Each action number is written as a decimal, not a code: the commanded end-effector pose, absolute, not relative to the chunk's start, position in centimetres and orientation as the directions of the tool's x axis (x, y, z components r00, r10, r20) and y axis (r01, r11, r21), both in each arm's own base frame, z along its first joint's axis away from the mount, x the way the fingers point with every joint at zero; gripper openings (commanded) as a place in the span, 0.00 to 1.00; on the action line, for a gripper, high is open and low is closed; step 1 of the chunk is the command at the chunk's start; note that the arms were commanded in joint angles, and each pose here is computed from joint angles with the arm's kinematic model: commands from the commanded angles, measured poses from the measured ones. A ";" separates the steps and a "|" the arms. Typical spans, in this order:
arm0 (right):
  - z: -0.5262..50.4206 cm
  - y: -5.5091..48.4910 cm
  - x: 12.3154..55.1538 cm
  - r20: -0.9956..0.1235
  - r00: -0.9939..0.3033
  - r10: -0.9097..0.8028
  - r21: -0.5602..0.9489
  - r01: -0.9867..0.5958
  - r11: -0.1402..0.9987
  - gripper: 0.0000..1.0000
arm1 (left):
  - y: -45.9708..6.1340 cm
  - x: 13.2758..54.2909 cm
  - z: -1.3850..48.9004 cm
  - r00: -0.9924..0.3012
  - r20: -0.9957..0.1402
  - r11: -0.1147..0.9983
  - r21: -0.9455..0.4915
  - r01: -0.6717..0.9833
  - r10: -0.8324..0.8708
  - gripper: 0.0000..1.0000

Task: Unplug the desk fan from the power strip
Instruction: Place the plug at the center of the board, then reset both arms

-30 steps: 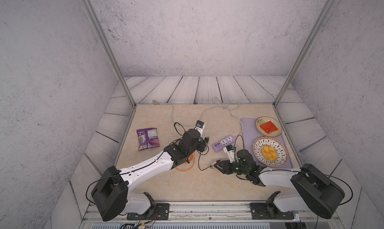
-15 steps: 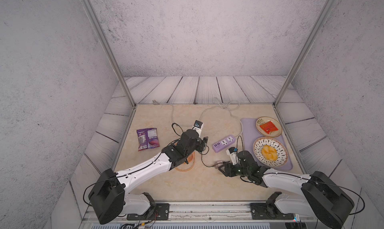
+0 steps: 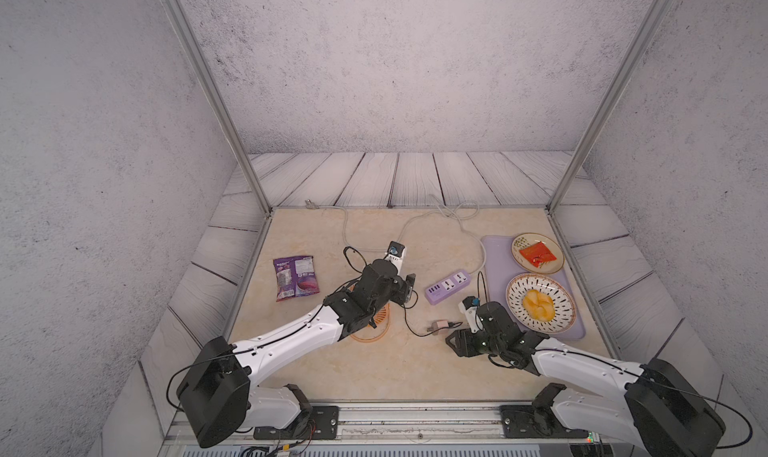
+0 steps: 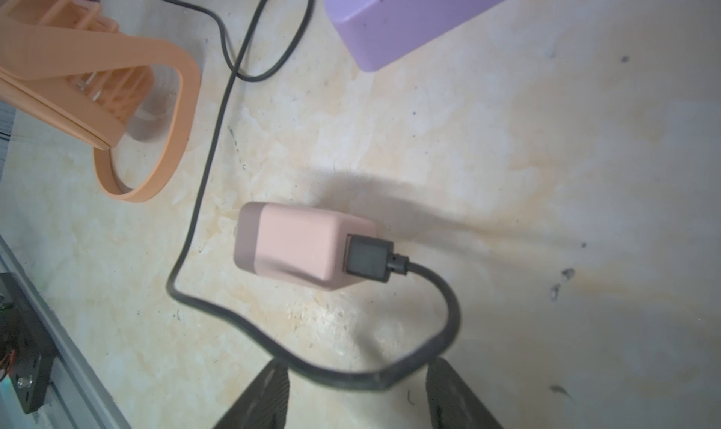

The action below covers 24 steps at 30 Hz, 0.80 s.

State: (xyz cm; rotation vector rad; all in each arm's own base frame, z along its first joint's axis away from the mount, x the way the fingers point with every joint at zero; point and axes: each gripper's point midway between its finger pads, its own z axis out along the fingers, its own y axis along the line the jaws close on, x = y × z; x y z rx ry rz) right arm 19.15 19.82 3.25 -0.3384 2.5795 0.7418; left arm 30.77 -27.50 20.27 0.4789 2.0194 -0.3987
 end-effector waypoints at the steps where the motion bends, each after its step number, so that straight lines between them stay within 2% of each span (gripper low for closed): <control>1: 3.9 19.2 19.1 -0.470 -0.873 -0.129 0.411 -0.346 0.843 0.61 | -26.4 31.1 20.7 -0.442 -0.886 0.888 -0.087 0.451 0.138 0.72; 4: 4.8 18.4 19.1 -0.482 -0.868 -0.122 0.381 -0.333 0.862 0.62 | -25.6 31.7 20.8 -0.450 -0.885 0.912 -0.079 0.402 0.122 0.74; 7: 5.8 16.6 19.3 -0.508 -0.857 -0.093 0.323 -0.289 0.901 0.69 | -23.9 32.5 21.2 -0.469 -0.878 0.941 -0.073 0.329 0.096 0.77; 8: 6.4 16.0 19.5 -0.524 -0.848 -0.085 0.301 -0.278 0.912 0.74 | -23.5 32.7 21.3 -0.477 -0.875 0.946 -0.079 0.314 0.085 0.77; 9: 7.0 15.6 19.7 -0.542 -0.837 -0.076 0.286 -0.269 0.920 0.94 | -23.2 32.9 21.6 -0.482 -0.873 0.949 -0.086 0.303 0.075 0.78; 10: 7.6 15.0 20.0 -0.562 -0.824 -0.067 0.266 -0.256 0.929 0.98 | -22.8 33.0 21.8 -0.485 -0.872 0.952 -0.091 0.292 0.066 0.78; 16: 12.4 13.0 22.3 -0.679 -0.734 -0.029 0.171 -0.195 0.966 0.99 | -20.5 34.1 23.7 -0.481 -0.876 0.974 -0.081 0.212 0.032 0.86; 17: 13.4 12.9 22.9 -0.697 -0.717 -0.030 0.156 -0.191 0.969 0.99 | -19.9 34.3 23.9 -0.485 -0.874 0.978 -0.073 0.194 0.031 0.95; 18: 14.3 12.8 23.5 -0.713 -0.701 -0.030 0.140 -0.184 0.973 0.99 | -19.2 34.6 24.2 -0.485 -0.874 0.982 -0.070 0.176 0.025 0.99; 24: 18.9 11.7 28.5 -0.811 -0.585 0.008 0.069 -0.083 0.994 0.99 | -14.9 35.7 25.3 -0.503 -0.864 0.998 -0.030 0.058 0.003 1.00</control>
